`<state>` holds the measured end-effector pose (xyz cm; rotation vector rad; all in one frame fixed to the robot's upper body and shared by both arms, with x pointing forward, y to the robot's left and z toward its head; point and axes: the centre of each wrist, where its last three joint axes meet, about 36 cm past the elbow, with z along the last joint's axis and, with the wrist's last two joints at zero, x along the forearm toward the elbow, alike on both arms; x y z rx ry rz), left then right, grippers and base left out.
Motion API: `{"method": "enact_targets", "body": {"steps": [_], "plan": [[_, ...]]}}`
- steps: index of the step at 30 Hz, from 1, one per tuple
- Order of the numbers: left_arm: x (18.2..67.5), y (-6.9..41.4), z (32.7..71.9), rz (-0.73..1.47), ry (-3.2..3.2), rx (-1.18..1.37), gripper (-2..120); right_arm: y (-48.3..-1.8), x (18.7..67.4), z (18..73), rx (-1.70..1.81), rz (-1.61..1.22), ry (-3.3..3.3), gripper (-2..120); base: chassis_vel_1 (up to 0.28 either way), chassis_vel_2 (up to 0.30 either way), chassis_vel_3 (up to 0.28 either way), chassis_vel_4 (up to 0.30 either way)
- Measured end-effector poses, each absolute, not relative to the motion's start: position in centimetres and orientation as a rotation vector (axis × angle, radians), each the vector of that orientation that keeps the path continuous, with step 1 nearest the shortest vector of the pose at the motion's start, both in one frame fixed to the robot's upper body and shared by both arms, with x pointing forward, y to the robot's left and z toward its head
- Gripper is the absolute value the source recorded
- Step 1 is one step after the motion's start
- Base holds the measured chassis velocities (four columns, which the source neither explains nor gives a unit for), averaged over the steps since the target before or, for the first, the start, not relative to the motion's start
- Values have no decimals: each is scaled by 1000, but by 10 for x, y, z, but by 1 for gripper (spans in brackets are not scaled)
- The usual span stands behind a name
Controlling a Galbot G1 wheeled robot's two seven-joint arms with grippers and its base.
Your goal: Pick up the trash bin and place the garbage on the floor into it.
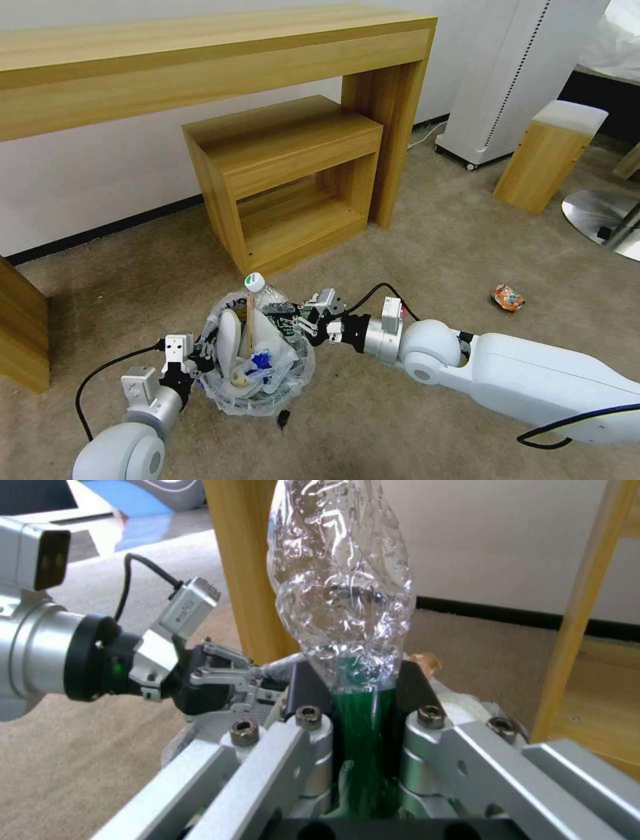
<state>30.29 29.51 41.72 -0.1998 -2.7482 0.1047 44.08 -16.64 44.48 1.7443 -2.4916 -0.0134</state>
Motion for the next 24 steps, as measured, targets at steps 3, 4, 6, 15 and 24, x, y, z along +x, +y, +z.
{"method": "enact_targets", "body": {"steps": [3,4,6,15,24], "plan": [[311,303,414,75,-2749,-224,3,-172,441,444,1723,-13,-2504,8,0,0,0,0],[311,303,414,75,-2749,-224,3,-172,441,444,1723,-13,-2504,8,0,0,0,0],[315,308,415,60,-2749,-238,3,-177,442,442,1706,-13,-2511,8,0,0,0,0],[315,311,422,41,-2755,-264,3,-170,436,425,1639,-42,-2494,8,0,0,0,0],[307,303,437,40,-2775,-290,3,-129,436,407,1686,-45,-2400,8,0,0,0,0]]}}
